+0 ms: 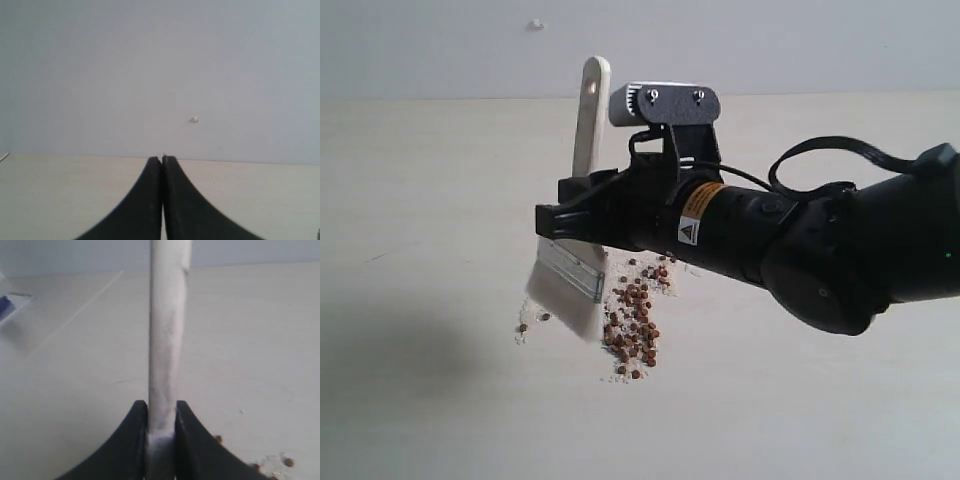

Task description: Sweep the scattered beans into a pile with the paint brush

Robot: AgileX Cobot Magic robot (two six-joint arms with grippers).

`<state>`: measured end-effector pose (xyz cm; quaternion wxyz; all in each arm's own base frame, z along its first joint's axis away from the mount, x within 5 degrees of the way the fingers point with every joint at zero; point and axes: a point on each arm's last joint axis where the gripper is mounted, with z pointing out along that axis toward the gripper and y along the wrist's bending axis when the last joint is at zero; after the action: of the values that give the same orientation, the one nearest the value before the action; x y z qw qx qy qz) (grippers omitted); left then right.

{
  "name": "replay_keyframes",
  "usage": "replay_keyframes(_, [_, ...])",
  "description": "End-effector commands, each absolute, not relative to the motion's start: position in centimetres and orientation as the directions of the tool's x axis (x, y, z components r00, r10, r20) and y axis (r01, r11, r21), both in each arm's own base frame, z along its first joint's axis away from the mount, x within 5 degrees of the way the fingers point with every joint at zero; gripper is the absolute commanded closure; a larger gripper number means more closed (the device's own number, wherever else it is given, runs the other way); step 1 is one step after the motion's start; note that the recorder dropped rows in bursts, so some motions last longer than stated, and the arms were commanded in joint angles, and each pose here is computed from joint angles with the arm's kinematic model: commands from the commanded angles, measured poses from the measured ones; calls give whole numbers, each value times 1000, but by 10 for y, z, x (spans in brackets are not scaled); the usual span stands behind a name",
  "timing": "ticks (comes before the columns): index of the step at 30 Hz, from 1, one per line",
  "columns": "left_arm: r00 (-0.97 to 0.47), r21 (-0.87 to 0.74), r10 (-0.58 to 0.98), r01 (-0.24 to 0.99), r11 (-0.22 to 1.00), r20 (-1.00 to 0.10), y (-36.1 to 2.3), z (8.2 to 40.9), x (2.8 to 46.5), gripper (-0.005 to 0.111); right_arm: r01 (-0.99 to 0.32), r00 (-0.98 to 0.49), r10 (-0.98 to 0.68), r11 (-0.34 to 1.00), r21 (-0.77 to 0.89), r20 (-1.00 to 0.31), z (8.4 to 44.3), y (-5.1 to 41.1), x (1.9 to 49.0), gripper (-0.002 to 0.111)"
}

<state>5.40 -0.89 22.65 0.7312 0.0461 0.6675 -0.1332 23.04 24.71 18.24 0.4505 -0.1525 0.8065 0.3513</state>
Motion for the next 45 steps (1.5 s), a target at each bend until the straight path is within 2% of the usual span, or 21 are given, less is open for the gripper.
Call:
replay_keyframes(1, [74,-115,-139,266,957,-988,-9,226,53,107,-631,-524,104,620,467,-846,201,264,213,108])
replay_keyframes(4, [74,-115,-139,266,957,-988,-9,226,53,107,-619,-523,118,629,471,-844,197,277,207,108])
replay_keyframes(11, [74,-115,-139,266,957,-988,-9,226,53,107,-416,-527,193,791,449,-828,164,315,225,108])
replay_keyframes(15, [74,-115,-139,266,957,-988,-9,226,53,107,-375,-585,179,805,459,-791,146,344,232,108])
replay_keyframes(19, [74,-114,-139,268,957,-988,-10,226,53,107,-310,-615,148,858,410,-774,142,345,237,108])
replay_keyframes(24, [74,-114,-139,268,957,-988,-10,226,53,107,-229,-604,66,940,252,-794,135,331,241,108])
replay_keyframes(28, [74,-114,-139,268,957,-988,-10,226,53,107,-156,-570,43,975,159,-820,141,320,244,108])
replay_keyframes(32, [74,-114,-139,268,957,-988,-10,226,53,107,-139,-566,32,981,134,-823,144,317,244,108])
replay_keyframes(37, [74,-114,-139,268,957,-988,-10,226,53,107,-180,-551,41,969,167,-833,160,324,234,108])
replay_keyframes(42, [74,-114,-139,268,957,-988,-10,226,53,107,-206,-415,64,965,162,-908,200,326,220,108])
replay_keyframes(45, [74,-114,-139,268,957,-988,-10,226,53,107,-227,-389,106,952,206,-915,209,330,219,108])
